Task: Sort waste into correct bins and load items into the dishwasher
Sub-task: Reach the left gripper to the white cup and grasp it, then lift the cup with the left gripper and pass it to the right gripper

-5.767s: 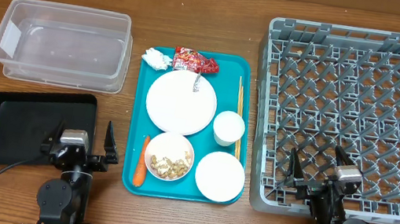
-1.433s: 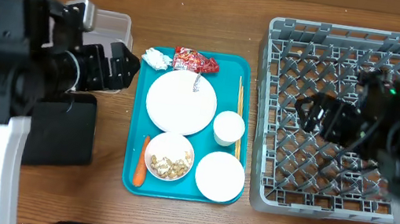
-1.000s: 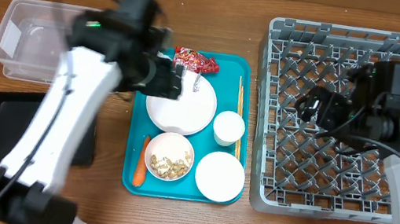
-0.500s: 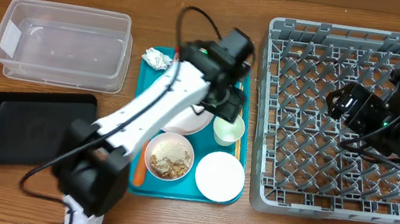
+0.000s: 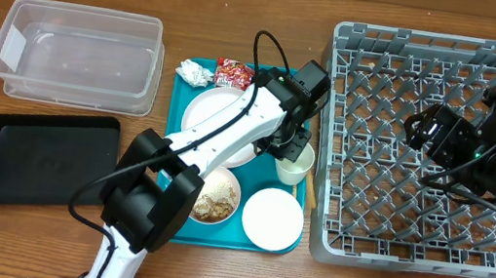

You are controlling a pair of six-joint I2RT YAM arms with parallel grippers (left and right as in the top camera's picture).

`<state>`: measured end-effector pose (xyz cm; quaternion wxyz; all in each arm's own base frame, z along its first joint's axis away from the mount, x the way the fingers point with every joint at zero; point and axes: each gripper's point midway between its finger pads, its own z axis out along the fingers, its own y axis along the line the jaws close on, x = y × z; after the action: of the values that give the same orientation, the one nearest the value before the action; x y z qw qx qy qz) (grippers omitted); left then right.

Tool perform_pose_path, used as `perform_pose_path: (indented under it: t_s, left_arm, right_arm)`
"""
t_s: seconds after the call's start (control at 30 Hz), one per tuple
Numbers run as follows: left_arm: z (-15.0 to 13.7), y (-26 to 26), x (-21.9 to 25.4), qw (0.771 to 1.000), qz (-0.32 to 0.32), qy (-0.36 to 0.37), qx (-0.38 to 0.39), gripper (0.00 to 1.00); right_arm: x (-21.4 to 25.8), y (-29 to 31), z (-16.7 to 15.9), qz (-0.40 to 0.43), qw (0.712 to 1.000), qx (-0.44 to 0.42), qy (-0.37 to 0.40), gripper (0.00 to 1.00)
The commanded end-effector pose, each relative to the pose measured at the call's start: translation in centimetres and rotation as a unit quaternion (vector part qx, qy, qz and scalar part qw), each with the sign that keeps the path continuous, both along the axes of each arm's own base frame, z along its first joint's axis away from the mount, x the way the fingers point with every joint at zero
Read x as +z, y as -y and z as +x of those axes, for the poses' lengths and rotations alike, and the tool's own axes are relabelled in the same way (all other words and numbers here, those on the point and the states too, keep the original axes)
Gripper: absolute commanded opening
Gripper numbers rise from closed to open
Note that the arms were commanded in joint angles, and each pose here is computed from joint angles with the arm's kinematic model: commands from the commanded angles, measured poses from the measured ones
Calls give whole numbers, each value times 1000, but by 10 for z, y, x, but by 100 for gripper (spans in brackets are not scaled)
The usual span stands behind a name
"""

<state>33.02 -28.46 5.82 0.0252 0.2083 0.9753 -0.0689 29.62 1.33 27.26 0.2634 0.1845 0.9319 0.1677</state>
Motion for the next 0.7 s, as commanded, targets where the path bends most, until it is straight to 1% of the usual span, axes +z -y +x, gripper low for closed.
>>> perform_pose_path:
  t_s: [0.0,0.17,0.3,0.47,0.53,0.57,0.6,0.67]
  left_arm:
    - [13,-1,22,1000,-8,12,11,4]
    - [23,-11,72,999,-15,17,27,4]
    - [33,-28,110,998,-15,32,45,4]
    - [37,-54,140,997,-22,27,66,4]
    - [32,-51,151,997,-63,9,44,4]
    - [29,-44,159,995,-102,-2,19,4]
    - [25,-33,169,988,-152,-12,-12,4]
    - [18,-15,194,962,-262,-26,-68,4]
  right_arm:
    - [12,1,2,-1,1000,-3,18,100]
    - [10,1,-1,0,1000,-3,11,100]
    - [8,0,-3,1,1000,-3,5,100]
    - [5,0,-8,1,1000,-1,-7,100]
    - [4,-1,-10,2,1000,-1,-12,100]
    - [4,-1,-10,2,1000,0,-11,100]
    - [6,-4,-9,7,1000,10,-7,100]
    - [16,-24,-7,39,997,68,22,100]
